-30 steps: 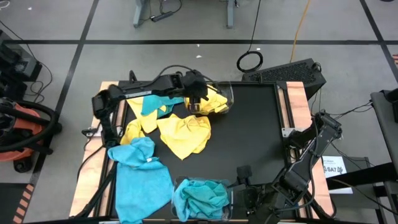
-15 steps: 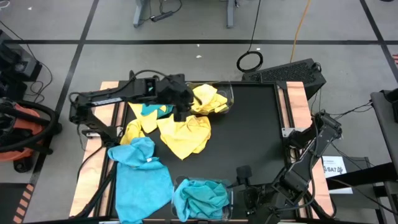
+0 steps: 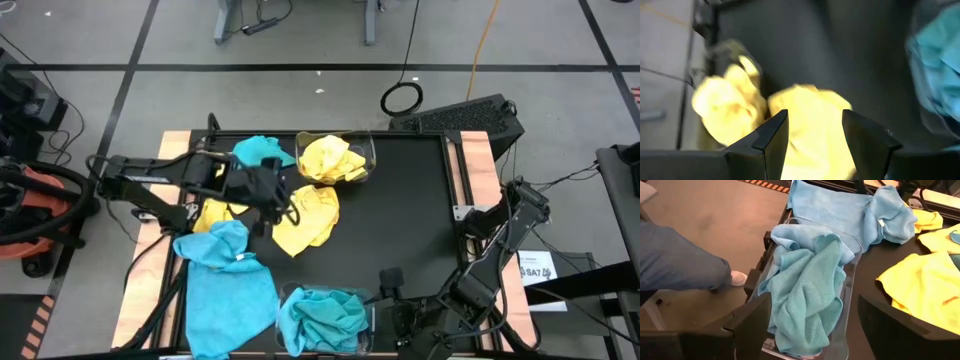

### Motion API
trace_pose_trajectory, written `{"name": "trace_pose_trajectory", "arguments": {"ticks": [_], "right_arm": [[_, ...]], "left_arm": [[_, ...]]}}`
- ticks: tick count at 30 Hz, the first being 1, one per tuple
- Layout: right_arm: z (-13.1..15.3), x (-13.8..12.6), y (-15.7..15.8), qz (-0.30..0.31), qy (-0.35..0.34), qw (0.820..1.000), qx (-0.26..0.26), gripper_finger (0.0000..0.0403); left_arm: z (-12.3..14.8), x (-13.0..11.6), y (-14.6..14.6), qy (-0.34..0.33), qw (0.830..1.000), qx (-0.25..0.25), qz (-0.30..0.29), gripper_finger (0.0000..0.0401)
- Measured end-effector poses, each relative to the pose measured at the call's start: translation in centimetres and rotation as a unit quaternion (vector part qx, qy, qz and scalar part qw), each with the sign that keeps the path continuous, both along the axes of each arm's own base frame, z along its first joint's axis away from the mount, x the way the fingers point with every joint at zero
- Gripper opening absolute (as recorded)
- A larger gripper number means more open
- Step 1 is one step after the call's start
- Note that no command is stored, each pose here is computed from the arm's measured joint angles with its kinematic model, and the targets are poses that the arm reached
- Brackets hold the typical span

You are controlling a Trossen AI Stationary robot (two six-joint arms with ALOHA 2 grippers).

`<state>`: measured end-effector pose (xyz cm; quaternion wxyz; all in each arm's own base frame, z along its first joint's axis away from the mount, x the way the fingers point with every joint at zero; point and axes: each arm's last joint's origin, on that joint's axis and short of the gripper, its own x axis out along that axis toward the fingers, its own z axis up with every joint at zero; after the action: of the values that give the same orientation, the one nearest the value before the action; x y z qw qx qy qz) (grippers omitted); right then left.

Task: Sort microfiber towel by color & place in baskets
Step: Put the blue towel into the bottom transparent bin

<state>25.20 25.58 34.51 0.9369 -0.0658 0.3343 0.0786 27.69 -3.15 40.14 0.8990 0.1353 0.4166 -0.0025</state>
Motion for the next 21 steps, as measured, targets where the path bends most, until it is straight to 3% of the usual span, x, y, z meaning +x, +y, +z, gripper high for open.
{"name": "trace_pose_trajectory", "arguments": {"ticks": [12,17,21], "right_arm": [[0.0,0.0,0.0,0.003,0.0,1.0,-0.006,0.0286],[0.0,0.4,-0.4,0.09,-0.017,0.988,-0.122,0.0286],[0.3,1.2,-0.3,0.088,-0.041,0.99,-0.104,0.0286]], "left_arm": [[-0.5,-2.0,-5.4,0.031,0.999,-0.003,-0.014,0.0192],[-0.8,-3.1,-7.3,0.047,0.998,-0.017,-0.023,0.0192],[-1.0,-4.3,-8.8,0.058,0.998,-0.017,-0.009,0.0192]]}}
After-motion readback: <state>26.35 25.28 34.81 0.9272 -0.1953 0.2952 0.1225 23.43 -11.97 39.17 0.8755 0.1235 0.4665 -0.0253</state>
